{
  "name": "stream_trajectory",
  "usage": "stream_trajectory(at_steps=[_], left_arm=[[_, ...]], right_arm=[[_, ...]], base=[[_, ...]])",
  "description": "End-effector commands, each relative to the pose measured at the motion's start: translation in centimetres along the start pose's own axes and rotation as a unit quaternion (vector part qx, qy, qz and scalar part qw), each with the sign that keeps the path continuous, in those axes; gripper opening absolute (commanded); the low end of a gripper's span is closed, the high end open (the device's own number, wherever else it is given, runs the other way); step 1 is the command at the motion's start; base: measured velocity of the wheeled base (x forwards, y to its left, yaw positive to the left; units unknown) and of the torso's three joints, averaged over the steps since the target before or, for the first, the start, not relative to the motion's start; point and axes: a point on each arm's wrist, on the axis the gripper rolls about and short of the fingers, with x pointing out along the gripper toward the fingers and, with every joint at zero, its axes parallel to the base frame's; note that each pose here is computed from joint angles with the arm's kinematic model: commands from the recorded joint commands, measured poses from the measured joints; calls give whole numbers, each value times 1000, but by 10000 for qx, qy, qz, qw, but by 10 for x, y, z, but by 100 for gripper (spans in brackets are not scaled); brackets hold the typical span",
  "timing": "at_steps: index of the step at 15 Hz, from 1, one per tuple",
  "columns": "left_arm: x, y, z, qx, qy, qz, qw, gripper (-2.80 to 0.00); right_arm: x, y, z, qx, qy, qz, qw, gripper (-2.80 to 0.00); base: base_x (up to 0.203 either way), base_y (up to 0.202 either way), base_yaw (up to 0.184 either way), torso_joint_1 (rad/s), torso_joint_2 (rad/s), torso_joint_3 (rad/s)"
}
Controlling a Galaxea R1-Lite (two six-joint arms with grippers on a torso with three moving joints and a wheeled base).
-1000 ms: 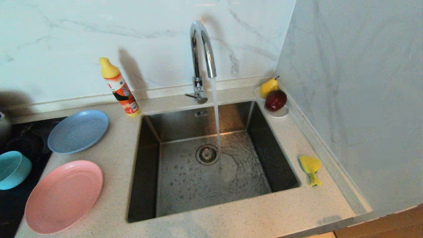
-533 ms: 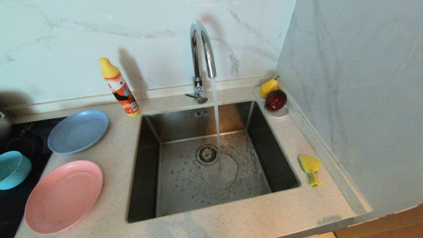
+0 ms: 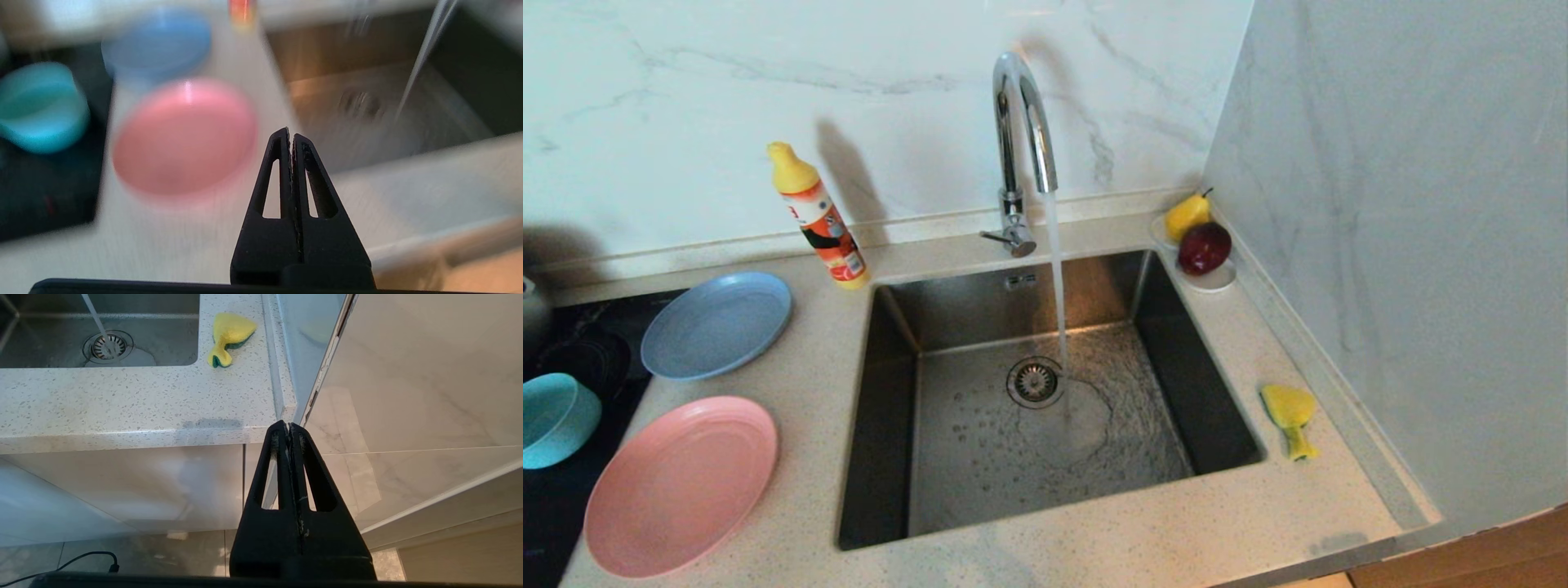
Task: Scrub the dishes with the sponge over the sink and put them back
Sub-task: Turn off the faucet
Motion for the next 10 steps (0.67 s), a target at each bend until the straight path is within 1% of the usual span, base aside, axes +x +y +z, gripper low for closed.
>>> stream_trajectory(at_steps=[1, 3, 4, 5, 6, 7, 9, 10], left_arm=[[10, 5, 58, -96, 29, -81, 9999, -280], [41, 9, 103, -288, 373, -189, 9987, -280], [65, 11, 123, -431, 578, -301, 9969, -280], [91, 13, 137, -583, 838, -453, 9937, -280], [119, 14, 146, -742, 1127, -618, 9889, -280], [152, 15, 149, -913, 1474, -818, 9815, -280], [214, 15, 144, -1208, 2082, -1216, 9630, -280], [243, 13, 141, -1349, 2303, -1461, 9526, -280]], right_arm=[[0, 0, 0, -11, 3, 4, 10000, -280], [0, 0, 0, -11, 3, 4, 10000, -280], [0, 0, 0, -11, 3, 4, 10000, -280], [0, 0, 0, -11, 3, 4, 10000, -280], [0, 0, 0, -11, 3, 4, 10000, -280], [0, 0, 0, -14, 3, 4, 10000, -280], [0, 0, 0, -11, 3, 4, 10000, -280], [0, 0, 0, -11, 3, 4, 10000, -280]], base=[[0, 0, 0, 0, 0, 0], [0, 0, 0, 0, 0, 0], [0, 0, 0, 0, 0, 0], [0, 0, 0, 0, 0, 0], [0, 0, 0, 0, 0, 0], [0, 0, 0, 0, 0, 0], [0, 0, 0, 0, 0, 0], [0, 0, 0, 0, 0, 0]])
